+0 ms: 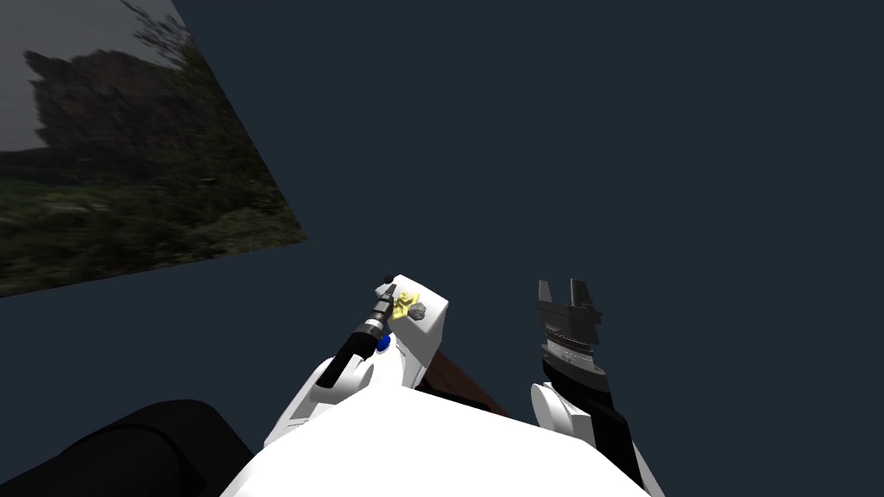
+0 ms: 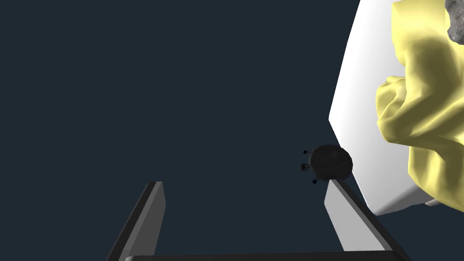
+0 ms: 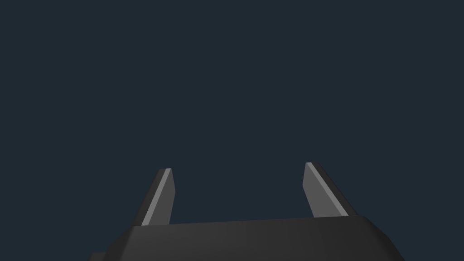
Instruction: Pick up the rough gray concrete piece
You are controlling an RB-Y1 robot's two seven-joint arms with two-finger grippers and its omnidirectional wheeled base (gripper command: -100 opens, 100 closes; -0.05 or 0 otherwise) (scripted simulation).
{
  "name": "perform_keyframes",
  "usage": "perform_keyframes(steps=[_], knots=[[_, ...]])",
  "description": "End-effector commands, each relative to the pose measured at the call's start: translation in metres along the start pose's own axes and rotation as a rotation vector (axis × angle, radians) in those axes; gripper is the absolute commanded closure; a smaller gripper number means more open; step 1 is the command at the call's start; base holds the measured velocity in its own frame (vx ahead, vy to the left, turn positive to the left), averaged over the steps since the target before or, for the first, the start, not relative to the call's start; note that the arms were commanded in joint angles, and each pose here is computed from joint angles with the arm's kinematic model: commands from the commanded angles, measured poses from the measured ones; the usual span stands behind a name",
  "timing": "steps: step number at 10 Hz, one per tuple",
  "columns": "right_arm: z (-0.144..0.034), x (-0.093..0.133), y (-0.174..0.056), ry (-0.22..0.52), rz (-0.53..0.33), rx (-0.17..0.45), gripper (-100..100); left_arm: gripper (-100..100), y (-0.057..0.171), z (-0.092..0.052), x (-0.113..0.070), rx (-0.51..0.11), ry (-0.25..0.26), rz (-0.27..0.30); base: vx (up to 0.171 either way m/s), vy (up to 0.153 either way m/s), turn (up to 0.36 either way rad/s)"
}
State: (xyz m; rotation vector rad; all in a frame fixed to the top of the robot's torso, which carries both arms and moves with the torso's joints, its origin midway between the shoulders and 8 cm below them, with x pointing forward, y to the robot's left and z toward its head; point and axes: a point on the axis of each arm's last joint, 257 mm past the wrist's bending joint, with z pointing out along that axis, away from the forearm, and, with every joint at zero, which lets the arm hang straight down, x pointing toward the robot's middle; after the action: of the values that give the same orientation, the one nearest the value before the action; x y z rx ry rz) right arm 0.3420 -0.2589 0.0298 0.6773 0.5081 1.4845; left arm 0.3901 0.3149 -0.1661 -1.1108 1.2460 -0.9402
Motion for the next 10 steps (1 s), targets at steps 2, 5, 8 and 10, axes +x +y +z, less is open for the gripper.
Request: perform_keyframes(steps=[2, 5, 8, 10], knots=[[0.0, 0.0, 0.0, 0.0, 0.0, 0.0, 0, -100, 0.017, -0.001, 0.001, -0.069, 0.006, -0.01, -0.001, 0.017, -0.032], [0.0, 0.0, 0.0, 0.0, 0.0, 0.0, 0, -100, 0.032, -0.003, 0.003, -0.131, 0.012, -0.017, 0.001, 0.018, -0.03], [0.0, 0.0, 0.0, 0.0, 0.0, 0.0, 0, -100, 0.054, -0.009, 0.007, -0.22, 0.024, -0.029, 0.003, 0.022, -0.048], [0.0, 0.0, 0.0, 0.0, 0.0, 0.0, 0, -100, 0.063, -0.012, 0.01, -0.261, 0.029, -0.034, 0.005, 0.018, -0.033]])
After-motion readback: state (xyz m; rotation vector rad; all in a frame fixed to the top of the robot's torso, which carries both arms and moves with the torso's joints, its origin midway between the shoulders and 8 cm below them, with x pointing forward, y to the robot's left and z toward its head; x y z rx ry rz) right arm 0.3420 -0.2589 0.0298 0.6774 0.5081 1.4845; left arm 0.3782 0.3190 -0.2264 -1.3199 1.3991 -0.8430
